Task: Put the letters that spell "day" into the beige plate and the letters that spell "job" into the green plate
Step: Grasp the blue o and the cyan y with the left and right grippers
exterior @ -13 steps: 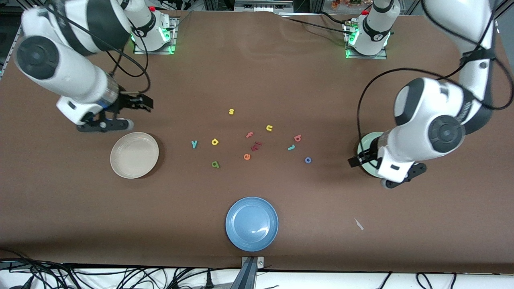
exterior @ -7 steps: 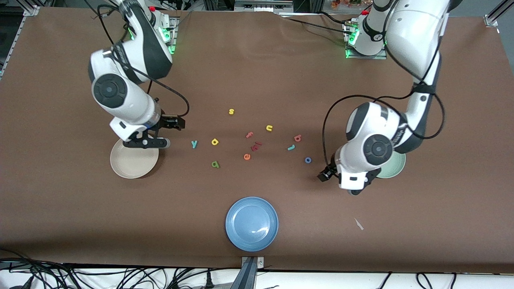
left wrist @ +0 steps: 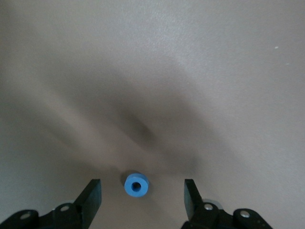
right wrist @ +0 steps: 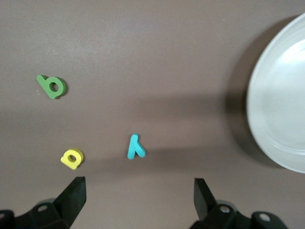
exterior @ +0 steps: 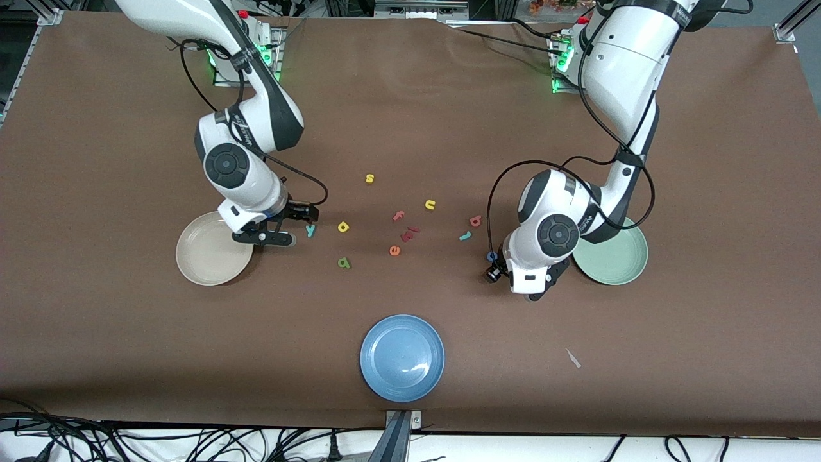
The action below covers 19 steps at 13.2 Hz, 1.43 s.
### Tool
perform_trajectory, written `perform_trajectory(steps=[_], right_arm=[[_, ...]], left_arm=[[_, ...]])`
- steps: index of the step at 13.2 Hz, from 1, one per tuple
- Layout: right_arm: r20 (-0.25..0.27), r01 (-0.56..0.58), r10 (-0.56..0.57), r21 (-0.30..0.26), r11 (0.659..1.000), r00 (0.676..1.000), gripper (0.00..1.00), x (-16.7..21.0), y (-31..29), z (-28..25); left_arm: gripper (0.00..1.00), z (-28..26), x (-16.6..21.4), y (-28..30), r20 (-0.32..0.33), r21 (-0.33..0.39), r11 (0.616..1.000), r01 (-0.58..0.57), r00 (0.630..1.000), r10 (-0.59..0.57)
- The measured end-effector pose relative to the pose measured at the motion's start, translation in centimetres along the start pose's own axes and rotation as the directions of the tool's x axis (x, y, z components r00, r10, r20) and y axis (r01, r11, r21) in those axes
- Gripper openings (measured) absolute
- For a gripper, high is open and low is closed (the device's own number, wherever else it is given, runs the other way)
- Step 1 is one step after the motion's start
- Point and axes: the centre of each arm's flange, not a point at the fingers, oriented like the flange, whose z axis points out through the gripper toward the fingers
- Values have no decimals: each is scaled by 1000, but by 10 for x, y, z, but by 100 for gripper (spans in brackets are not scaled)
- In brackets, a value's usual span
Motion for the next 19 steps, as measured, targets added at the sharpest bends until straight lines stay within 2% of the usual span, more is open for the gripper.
perform_trajectory(steps=[4,5,6,7,10,11,12,14,15,16,18,19], right_arm=[[-61,11,-9,36,999,998,100,-1,-9,43],[-70,14,-11,41,999,998,100,-1,-9,51],[-74,15,-12,43,999,997,100,-2,-9,58],[-73,17,-14,43,999,997,100,-2,-9,63],[-67,20,-17,40,999,998,98,-3,-8,71],[-63,20,-18,38,999,998,87,-4,-8,73],[-58,20,-18,35,999,998,79,-6,-7,76],[-48,21,-19,30,999,999,73,-8,-5,81],[-46,21,-20,29,999,999,71,-9,-5,82],[-45,20,-19,28,999,999,71,-9,-5,82],[-46,16,-15,27,1000,999,66,-7,-2,82],[-46,15,-14,26,1000,999,60,-7,-1,82]], left_arm=[[78,25,-14,-5,-22,-38,999,8,1000,-9],[74,27,-18,-5,-23,-37,999,11,1000,-11],[74,29,-20,-5,-21,-33,999,16,1000,-17],[67,32,-21,-7,-20,-28,999,18,1000,-19],[61,40,-21,-13,-16,-13,1000,23,1000,-23],[53,39,-21,-12,-18,-17,1000,23,1000,-23],[53,39,-21,-12,-18,-17,1000,23,1000,-23],[38,37,-21,-12,-19,-22,1000,23,1000,-23],[37,37,-21,-12,-19,-22,1000,23,1000,-23],[27,37,-21,-12,-20,-22,1000,19,1000,-20],[26,36,-21,-12,-20,-20,1000,-9,1000,8],[26,36,-21,-13,-17,-11,999,-39,999,39]])
